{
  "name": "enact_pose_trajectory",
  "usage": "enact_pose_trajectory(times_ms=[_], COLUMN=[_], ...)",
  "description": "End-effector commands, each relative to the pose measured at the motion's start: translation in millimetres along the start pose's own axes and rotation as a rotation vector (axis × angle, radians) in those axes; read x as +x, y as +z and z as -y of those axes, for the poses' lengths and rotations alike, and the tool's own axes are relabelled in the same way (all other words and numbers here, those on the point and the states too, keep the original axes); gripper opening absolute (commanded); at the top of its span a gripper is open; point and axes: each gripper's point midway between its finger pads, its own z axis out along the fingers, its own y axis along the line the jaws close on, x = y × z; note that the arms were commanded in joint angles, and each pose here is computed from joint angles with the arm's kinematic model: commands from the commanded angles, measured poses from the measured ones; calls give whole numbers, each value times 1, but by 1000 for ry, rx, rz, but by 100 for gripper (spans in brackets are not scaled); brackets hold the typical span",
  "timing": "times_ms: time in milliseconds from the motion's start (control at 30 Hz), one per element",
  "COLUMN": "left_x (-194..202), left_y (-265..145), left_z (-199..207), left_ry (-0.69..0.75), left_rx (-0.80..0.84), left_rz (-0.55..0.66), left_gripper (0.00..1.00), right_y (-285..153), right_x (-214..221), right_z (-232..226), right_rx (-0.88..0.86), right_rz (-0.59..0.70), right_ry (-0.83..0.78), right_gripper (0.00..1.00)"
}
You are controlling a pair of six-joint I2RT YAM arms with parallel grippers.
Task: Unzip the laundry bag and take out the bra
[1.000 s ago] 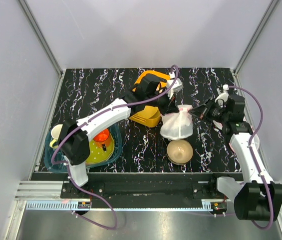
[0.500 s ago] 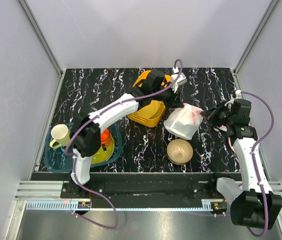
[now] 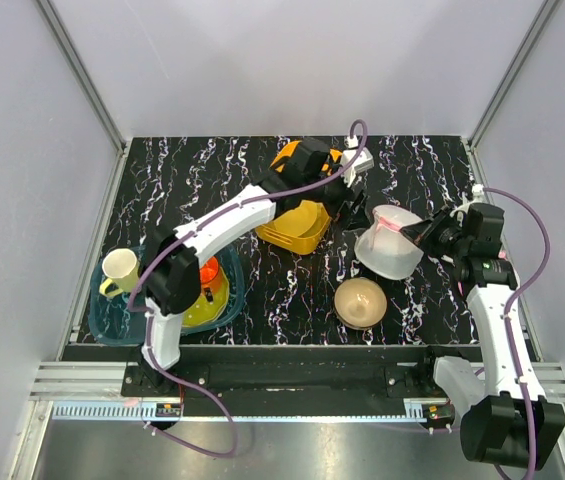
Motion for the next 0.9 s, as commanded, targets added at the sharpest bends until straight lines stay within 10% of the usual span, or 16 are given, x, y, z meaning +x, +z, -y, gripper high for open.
enact_pose_trajectory(times_ms=[0,233,733,867], left_x=[-53,-34,-21,-21], left_y=[-23,21,71,77], left_z=[31,53,47,40], left_ry=[244,606,571,555], left_rx=[19,-22,24,3], left_rz=[158,106,98,87], left_gripper=[99,99,91,50], right_y=[1,4,5,3], right_x=[-6,-4,-2,0], right_z=[-14,-14,-16,-13], right_rx=[-56,-61,-79,-67], right_rz=[7,-14,-29,-26], right_ry=[-31,-23,-23,-23], right_gripper=[0,0,0,0])
